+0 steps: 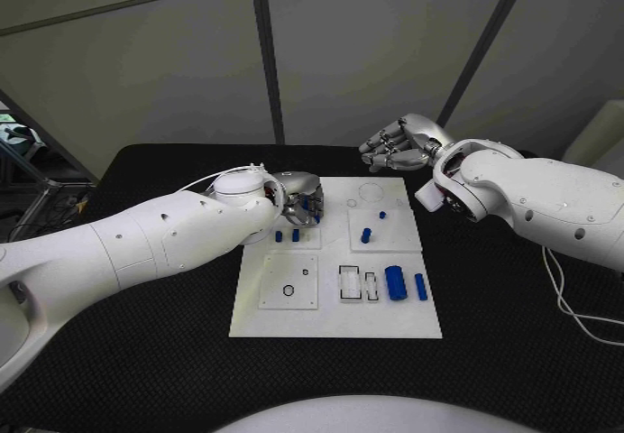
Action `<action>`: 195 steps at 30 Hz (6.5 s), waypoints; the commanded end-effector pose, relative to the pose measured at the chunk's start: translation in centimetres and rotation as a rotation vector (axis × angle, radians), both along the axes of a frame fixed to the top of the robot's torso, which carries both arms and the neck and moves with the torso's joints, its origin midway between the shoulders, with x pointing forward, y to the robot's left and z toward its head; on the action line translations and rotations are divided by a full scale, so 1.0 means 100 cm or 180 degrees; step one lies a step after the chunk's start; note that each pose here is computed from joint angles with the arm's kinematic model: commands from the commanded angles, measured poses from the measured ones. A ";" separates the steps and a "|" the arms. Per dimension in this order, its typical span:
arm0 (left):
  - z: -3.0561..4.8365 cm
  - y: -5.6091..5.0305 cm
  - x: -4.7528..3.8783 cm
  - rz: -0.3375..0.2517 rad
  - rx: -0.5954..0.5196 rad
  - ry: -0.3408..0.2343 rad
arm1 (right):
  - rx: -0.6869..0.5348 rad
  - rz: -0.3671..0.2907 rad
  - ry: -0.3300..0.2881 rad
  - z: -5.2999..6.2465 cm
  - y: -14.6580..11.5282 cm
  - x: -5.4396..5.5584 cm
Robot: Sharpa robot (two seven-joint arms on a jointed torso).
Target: Assemble the parts on the task board
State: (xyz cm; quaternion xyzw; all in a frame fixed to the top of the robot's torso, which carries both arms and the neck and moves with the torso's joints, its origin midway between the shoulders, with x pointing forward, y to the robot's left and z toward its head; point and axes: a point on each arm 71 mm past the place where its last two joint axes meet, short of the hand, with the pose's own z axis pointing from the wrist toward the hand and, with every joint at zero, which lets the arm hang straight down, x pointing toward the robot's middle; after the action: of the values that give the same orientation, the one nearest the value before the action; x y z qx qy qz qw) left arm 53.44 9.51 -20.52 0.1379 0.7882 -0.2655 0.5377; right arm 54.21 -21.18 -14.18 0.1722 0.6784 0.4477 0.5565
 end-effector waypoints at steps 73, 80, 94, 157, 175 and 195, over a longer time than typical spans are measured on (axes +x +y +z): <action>0.0115 0.066 -0.0053 0.0375 -0.0299 0.0239 | -0.0014 0.0012 -0.0003 -0.002 -0.003 0.001; 0.0108 0.063 -0.0053 0.0364 -0.0298 0.0249 | -0.0014 0.0015 -0.0003 -0.002 -0.003 0.001; 0.0059 0.062 -0.0040 0.0422 -0.0197 0.0349 | -0.0034 0.0014 0.0019 -0.003 -0.003 0.000; 0.0548 0.144 -0.0083 0.0817 -0.2969 0.0495 | -0.2580 0.0386 -0.0874 -0.029 0.004 -0.025; 0.0469 0.156 -0.0310 0.0949 -0.4122 0.1059 | -0.2901 0.0524 -0.0755 -0.047 0.009 -0.036; 0.0463 0.158 -0.0320 0.0980 -0.4144 0.1060 | -0.2914 0.0621 -0.0618 -0.054 0.012 -0.037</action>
State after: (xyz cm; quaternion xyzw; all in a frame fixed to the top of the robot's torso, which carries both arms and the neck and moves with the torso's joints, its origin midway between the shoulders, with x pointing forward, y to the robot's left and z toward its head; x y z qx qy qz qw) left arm 50.25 25.36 -16.12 -0.3706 0.5598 -0.6137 0.4155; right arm 50.61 -20.03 -19.30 -0.1920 0.7552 0.1701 0.6033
